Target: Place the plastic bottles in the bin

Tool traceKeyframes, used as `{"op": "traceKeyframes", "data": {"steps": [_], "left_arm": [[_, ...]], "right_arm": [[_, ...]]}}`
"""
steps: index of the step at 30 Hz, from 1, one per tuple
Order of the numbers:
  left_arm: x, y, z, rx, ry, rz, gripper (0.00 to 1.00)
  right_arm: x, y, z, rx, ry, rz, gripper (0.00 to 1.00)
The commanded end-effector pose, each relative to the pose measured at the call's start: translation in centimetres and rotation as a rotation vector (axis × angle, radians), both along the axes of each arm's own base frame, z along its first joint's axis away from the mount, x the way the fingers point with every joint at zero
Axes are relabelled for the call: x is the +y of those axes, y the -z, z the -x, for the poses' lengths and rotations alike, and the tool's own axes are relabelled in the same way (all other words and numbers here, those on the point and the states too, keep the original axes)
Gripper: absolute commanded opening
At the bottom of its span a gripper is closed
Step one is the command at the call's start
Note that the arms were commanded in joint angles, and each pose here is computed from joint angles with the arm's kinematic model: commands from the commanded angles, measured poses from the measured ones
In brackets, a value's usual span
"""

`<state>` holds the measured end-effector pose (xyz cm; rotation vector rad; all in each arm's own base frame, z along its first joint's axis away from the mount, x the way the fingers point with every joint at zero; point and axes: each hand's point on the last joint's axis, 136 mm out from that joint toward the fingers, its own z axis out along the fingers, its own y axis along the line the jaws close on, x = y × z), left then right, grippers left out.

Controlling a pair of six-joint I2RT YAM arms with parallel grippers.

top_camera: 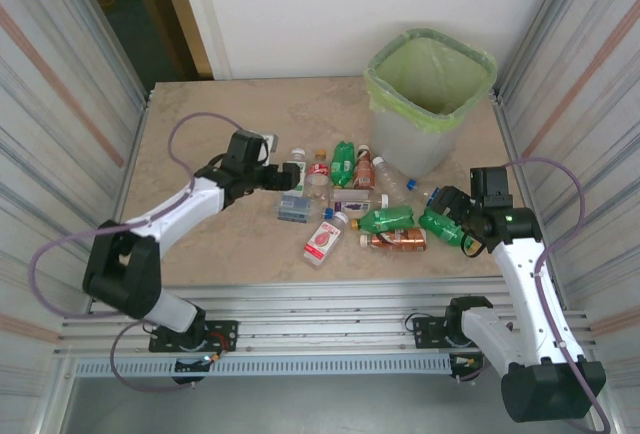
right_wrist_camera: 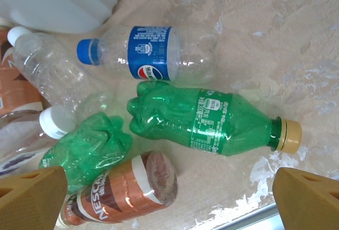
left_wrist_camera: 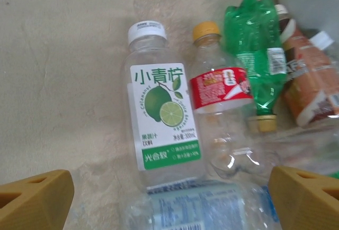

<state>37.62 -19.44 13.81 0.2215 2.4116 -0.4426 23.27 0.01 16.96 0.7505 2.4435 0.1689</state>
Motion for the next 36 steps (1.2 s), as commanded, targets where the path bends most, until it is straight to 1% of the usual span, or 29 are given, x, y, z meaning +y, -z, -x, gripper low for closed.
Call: {"op": "traceKeyframes", "data": {"steps": [1,7,13,21,27,36], "left_arm": [[-0.5,1.1,-0.9,0.061,0.022,-0.038,0.93],[-1.1,4.4,-2.8,0.157,0.049,-0.121,0.92],[-1.6,6.8,-3.4,0.219,0.061,-0.154,0.92],[-1.9,8.7,-3.9,0.257,0.069,-0.180,0.92],[-1.3,9.8,-4.5,0.270,0.048,-0.228,0.90],[0.1,10.9,-5.4,0.287,0.011,-0.254,0.88]], "right_arm": [[0.0,0.0,-0.3,-0.021,0.034,-0.032,0.98],[0.2,-0.1,-0.7,-0.030,0.036,-0.045,0.98],[0.0,-0.3,-0.8,-0.033,0.038,-0.033,0.98],[-0.2,-0.1,-1.1,-0.027,0.040,-0.033,0.98],[0.1,-0.3,-1.7,-0.026,0.033,-0.045,0.98],[0.3,-0.3,-2.0,-0.029,0.029,-0.057,0.98]]}}
